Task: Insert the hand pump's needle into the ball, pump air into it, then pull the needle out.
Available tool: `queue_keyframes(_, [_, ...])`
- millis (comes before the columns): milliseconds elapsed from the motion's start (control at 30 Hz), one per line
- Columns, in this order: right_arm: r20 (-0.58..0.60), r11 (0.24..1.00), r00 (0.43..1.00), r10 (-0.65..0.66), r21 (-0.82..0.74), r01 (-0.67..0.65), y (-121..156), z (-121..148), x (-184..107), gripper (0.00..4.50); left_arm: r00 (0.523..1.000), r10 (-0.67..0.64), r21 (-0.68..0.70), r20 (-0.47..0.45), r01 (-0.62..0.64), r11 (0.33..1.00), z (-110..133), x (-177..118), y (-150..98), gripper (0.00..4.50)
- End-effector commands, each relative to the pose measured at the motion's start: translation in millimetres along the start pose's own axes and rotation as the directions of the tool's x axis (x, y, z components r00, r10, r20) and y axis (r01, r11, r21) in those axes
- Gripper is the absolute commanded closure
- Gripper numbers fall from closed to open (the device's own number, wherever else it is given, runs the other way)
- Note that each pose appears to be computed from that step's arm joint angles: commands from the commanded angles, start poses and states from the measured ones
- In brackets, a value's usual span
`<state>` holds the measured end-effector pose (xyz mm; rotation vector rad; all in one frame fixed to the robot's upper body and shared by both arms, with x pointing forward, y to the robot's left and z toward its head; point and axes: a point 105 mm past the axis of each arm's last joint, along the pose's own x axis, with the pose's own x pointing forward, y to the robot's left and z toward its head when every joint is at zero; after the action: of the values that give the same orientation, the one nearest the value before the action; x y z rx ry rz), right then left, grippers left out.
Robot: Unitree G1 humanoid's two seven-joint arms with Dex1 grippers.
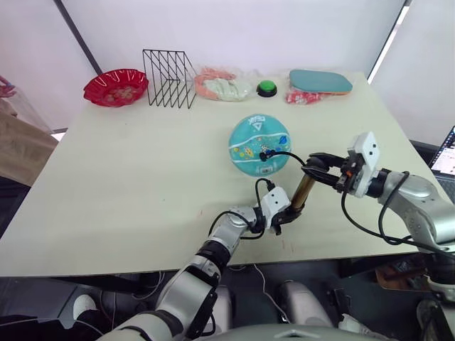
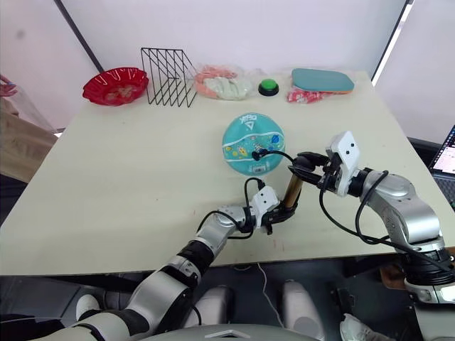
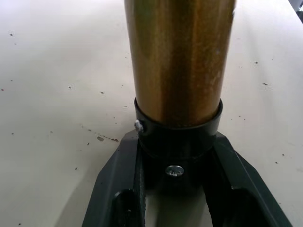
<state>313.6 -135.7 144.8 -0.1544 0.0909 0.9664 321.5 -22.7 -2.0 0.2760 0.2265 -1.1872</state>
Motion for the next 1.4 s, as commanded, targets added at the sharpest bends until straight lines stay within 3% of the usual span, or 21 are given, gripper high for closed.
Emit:
queue_keyframes(33, [-0.165, 0.994, 0.984, 0.062, 0.102, -0.046, 13, -44, -1, 2.86, 0.997, -0.018, -0.065, -0.078, 0.013, 0.998, -25, -4, -7, 3.43])
queue_keyframes(233, [-0.037, 0.999, 0.999, 0.03, 0.024, -0.029, -3, 22, -16, 2.86, 0.997, -0.019, -0.066, -0.081, 0.014, 0.998, -27, -4, -8, 3.43])
queue_keyframes(400, [0.092, 0.998, 0.995, 0.027, -0.066, -0.021, -4, 108, -38, 2.86, 0.996, -0.022, -0.066, -0.083, 0.016, 0.998, -28, -4, -9, 3.43])
queue_keyframes(700, [0.207, 0.998, 0.978, -0.015, -0.061, 0.028, -7, 164, -57, 2.86, 0.996, -0.033, -0.064, -0.08, 0.028, 0.998, -28, -4, -11, 3.43])
queue_keyframes(833, [0.172, 0.999, 0.985, -0.02, -0.039, 0.027, -8, 152, -52, 2.86, 0.996, -0.033, -0.063, -0.078, 0.028, 0.998, -28, -4, -10, 3.43])
queue_keyframes(1067, [0.053, 1.0, 0.999, 0.014, 0.015, -0.015, 0, 96, -28, 2.86, 0.996, -0.031, -0.064, -0.078, 0.026, 0.998, -29, -6, -10, 3.43])
queue_keyframes(1267, [-0.104, 0.997, 0.994, 0.024, 0.074, -0.017, 4, 17, -7, 2.86, 0.997, -0.029, -0.062, -0.074, 0.024, 0.998, -28, -6, -12, 3.43])
queue_keyframes(1400, [-0.209, 0.987, 0.975, 0.082, 0.153, -0.05, 27, -48, 11, 2.86, 0.998, -0.02, -0.067, -0.068, 0.016, 0.998, -27, -6, -11, 3.43])
